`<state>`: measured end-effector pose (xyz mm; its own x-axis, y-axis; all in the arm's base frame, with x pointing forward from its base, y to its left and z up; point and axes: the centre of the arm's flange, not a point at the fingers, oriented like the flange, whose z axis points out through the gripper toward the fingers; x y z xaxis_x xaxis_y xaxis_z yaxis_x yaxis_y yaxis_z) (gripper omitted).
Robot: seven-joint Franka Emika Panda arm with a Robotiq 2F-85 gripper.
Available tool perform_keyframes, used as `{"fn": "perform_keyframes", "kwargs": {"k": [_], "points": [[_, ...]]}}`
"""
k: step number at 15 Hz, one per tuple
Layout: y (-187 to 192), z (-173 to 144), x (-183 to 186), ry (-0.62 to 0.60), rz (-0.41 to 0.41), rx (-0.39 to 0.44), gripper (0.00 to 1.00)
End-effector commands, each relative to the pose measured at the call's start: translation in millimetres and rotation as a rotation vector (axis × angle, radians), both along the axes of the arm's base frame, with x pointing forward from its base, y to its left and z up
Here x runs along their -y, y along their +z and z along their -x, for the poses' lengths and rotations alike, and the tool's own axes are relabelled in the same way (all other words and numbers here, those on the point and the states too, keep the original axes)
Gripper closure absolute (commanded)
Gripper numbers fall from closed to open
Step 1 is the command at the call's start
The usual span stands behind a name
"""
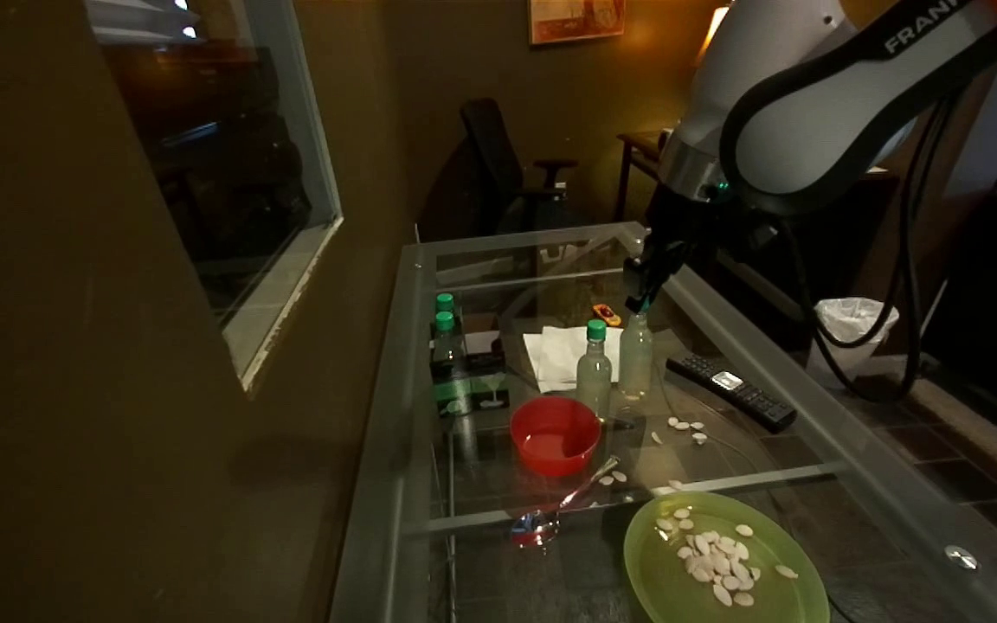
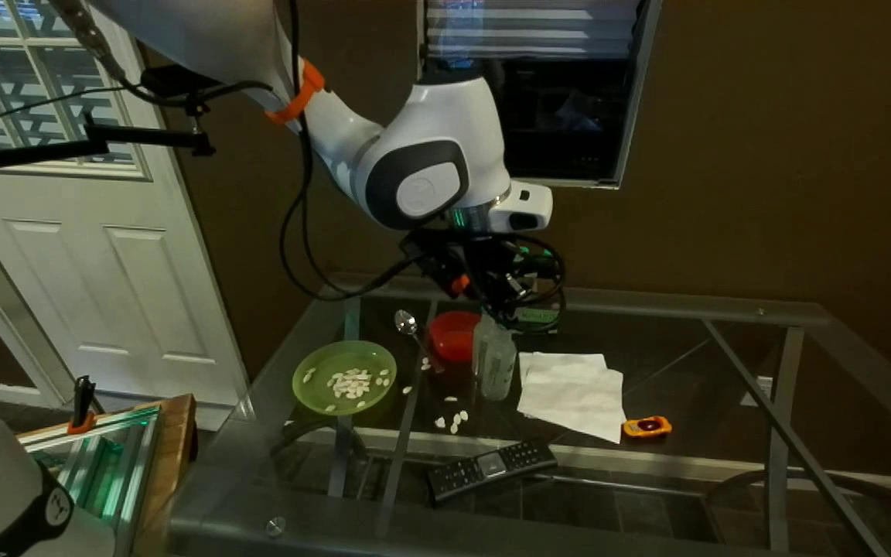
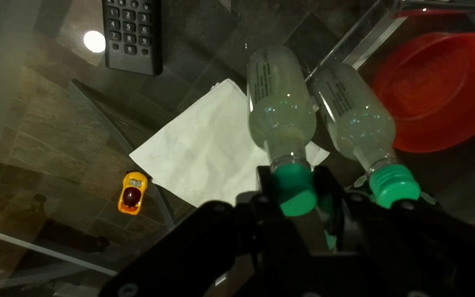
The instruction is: Remove the two bottom bottles and place them on the table
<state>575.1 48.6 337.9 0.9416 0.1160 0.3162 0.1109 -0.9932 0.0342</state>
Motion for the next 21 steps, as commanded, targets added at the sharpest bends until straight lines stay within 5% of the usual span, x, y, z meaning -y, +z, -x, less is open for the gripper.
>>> {"fn": "perform_keyframes", "kwargs": {"k": [1, 15, 16, 21], "points": [[-2.9, 13.5, 9.9, 0.041, -0.007, 0.045, 0.93], [-21.6, 14.8, 14.6, 0.152, -0.03, 0.057, 0.9], [-20.9, 15.1, 14.8, 0.156, -0.023, 0.052, 0.46], [-2.2, 17.7, 5.7, 0.169, -0.003, 0.067, 0.18]]}}
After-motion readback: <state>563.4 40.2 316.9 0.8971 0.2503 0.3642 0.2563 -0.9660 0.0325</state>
